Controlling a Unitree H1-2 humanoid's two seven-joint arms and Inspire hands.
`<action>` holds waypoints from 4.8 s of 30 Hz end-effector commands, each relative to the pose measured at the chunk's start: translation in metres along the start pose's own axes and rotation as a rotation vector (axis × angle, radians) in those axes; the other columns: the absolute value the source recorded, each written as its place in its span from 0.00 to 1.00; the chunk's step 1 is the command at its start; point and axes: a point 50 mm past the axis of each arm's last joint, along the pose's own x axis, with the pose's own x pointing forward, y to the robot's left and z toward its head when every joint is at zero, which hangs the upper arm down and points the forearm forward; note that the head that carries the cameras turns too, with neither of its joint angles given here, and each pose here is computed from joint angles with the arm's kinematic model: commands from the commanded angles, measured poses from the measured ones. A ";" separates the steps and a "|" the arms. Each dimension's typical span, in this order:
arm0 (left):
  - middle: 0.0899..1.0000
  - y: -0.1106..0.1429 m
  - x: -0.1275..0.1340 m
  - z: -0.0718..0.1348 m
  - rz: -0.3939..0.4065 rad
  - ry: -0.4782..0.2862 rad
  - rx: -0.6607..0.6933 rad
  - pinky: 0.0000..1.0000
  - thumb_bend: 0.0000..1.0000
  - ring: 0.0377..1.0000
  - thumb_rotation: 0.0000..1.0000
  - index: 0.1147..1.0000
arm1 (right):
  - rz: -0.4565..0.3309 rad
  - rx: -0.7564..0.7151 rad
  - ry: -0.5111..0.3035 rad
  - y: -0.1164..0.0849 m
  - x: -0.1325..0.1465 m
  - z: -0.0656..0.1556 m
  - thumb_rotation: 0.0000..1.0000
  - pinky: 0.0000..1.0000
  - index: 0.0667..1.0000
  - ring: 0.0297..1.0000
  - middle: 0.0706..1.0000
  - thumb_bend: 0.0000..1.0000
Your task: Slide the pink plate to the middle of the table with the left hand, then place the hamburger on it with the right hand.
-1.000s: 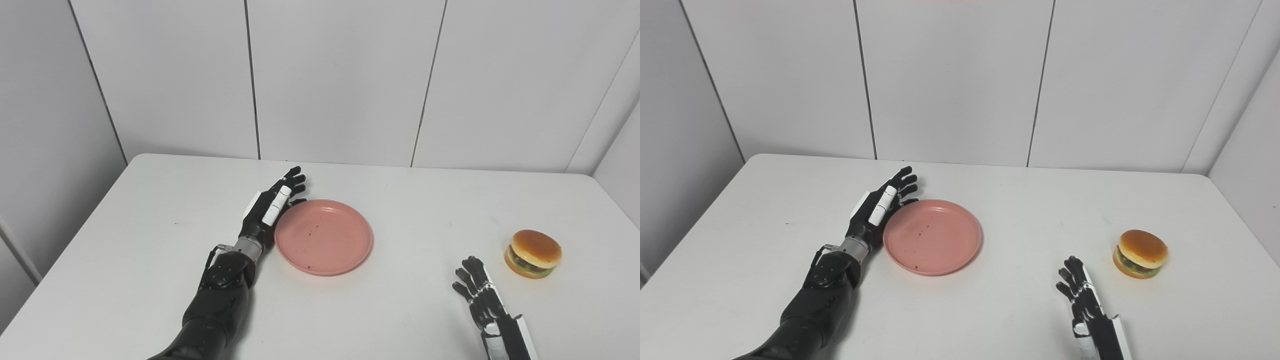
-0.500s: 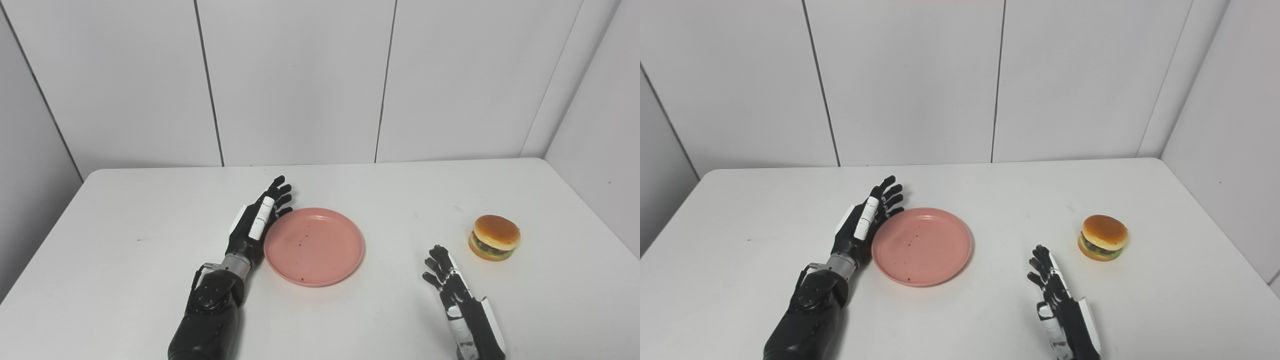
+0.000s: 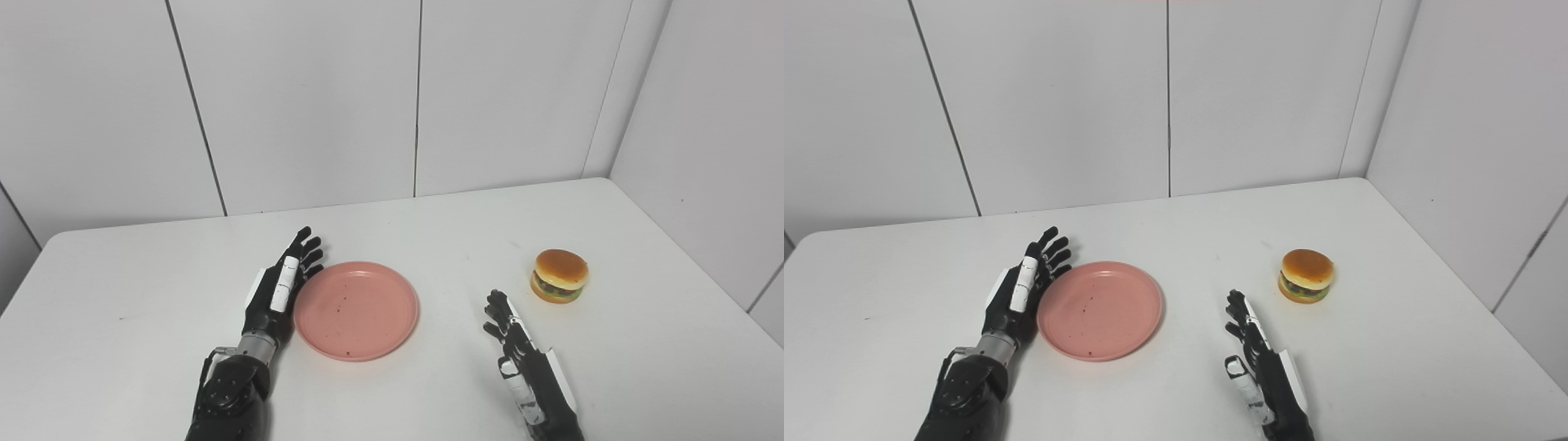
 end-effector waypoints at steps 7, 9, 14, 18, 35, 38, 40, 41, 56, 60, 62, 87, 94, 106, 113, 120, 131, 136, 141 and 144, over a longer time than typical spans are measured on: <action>0.92 -0.003 -0.010 -0.017 0.004 0.043 -0.026 0.90 0.87 0.91 0.90 0.91 | 0.035 0.067 0.036 0.035 0.009 -0.001 1.00 0.90 0.95 0.94 0.96 0.87; 0.92 -0.003 -0.010 -0.019 0.004 0.046 -0.027 0.90 0.87 0.91 0.90 0.91 | 0.036 0.065 0.035 0.034 0.009 -0.002 1.00 0.90 0.95 0.94 0.96 0.87; 0.92 0.000 -0.011 -0.019 0.010 0.047 -0.024 0.88 0.88 0.91 0.90 0.91 | 0.032 -0.024 -0.001 0.032 0.010 -0.001 1.00 0.90 0.96 0.94 0.96 0.84; 0.92 0.005 -0.010 -0.020 0.017 0.051 -0.012 0.88 0.89 0.91 0.91 0.91 | -0.014 -0.181 -0.078 0.029 0.014 0.014 1.00 0.90 0.94 0.93 0.93 0.79; 0.91 0.009 -0.002 -0.021 0.017 0.063 -0.019 0.87 0.88 0.91 0.91 0.91 | -0.121 -0.561 -0.384 -0.019 0.051 0.088 1.00 0.72 0.90 0.87 0.90 0.85; 0.91 0.009 -0.003 -0.022 0.014 0.061 -0.019 0.86 0.88 0.91 0.91 0.91 | -0.123 -0.636 -0.405 -0.033 0.059 0.097 1.00 0.74 0.89 0.86 0.88 0.87; 0.91 0.009 -0.003 -0.023 0.014 0.063 -0.021 0.86 0.88 0.90 0.90 0.91 | -0.110 -0.710 -0.396 -0.042 0.063 0.105 0.97 0.74 0.87 0.84 0.87 0.87; 0.91 0.009 -0.003 -0.023 0.014 0.063 -0.022 0.86 0.88 0.90 0.90 0.91 | -0.107 -0.734 -0.389 -0.044 0.064 0.108 0.94 0.72 0.87 0.82 0.87 0.87; 0.92 0.002 0.001 -0.021 0.001 0.068 -0.033 0.89 0.86 0.91 0.91 0.92 | 0.104 -1.249 -0.147 -0.127 0.119 0.183 0.72 0.77 0.83 0.82 0.82 1.00; 0.92 0.002 0.001 -0.021 0.004 0.064 -0.027 0.88 0.85 0.90 0.91 0.93 | 0.115 -1.321 -0.104 -0.148 0.135 0.189 0.70 0.81 0.83 0.83 0.83 1.00; 0.92 0.002 0.001 -0.021 0.003 0.065 -0.026 0.87 0.85 0.90 0.92 0.93 | 0.124 -1.360 -0.079 -0.156 0.142 0.193 0.70 0.83 0.84 0.84 0.83 1.00; 0.92 -0.002 0.000 -0.027 -0.002 0.068 -0.036 0.87 0.86 0.89 0.90 0.92 | 0.231 -1.548 0.280 -0.208 0.190 0.162 0.80 0.98 0.85 0.88 0.82 1.00; 0.92 -0.006 -0.002 -0.029 -0.001 0.067 -0.032 0.85 0.87 0.88 0.89 0.92 | 0.245 -1.507 0.332 -0.211 0.187 0.153 0.78 0.96 0.85 0.86 0.81 1.00; 0.92 -0.007 -0.007 -0.035 0.000 0.071 -0.050 0.85 0.87 0.88 0.87 0.92 | 0.268 -1.459 0.361 -0.209 0.185 0.135 0.74 0.95 0.86 0.86 0.82 1.00; 0.91 -0.008 -0.009 -0.035 0.002 0.072 -0.053 0.85 0.86 0.87 0.87 0.91 | 0.272 -1.442 0.367 -0.208 0.185 0.131 0.72 0.94 0.86 0.85 0.81 1.00; 0.92 -0.008 -0.010 -0.033 -0.005 0.068 -0.057 0.86 0.86 0.87 0.86 0.92 | 0.270 -1.411 0.374 -0.211 0.185 0.129 0.69 0.94 0.86 0.85 0.81 1.00; 0.93 -0.007 -0.013 -0.033 -0.010 0.073 -0.058 0.88 0.86 0.87 0.86 0.94 | 0.239 -1.376 0.374 -0.212 0.184 0.119 0.52 0.91 0.81 0.79 0.77 1.00; 0.92 -0.006 -0.014 -0.033 -0.010 0.074 -0.059 0.87 0.85 0.86 0.86 0.93 | 0.237 -1.377 0.384 -0.214 0.186 0.118 0.49 0.90 0.80 0.78 0.78 1.00; 0.93 -0.006 -0.015 -0.033 -0.012 0.076 -0.060 0.88 0.85 0.87 0.86 0.93 | 0.236 -1.360 0.398 -0.217 0.187 0.115 0.49 0.91 0.81 0.80 0.79 1.00; 0.93 -0.006 -0.015 -0.033 -0.011 0.078 -0.057 0.87 0.84 0.86 0.86 0.93 | 0.235 -1.351 0.397 -0.217 0.187 0.112 0.49 0.91 0.81 0.80 0.79 1.00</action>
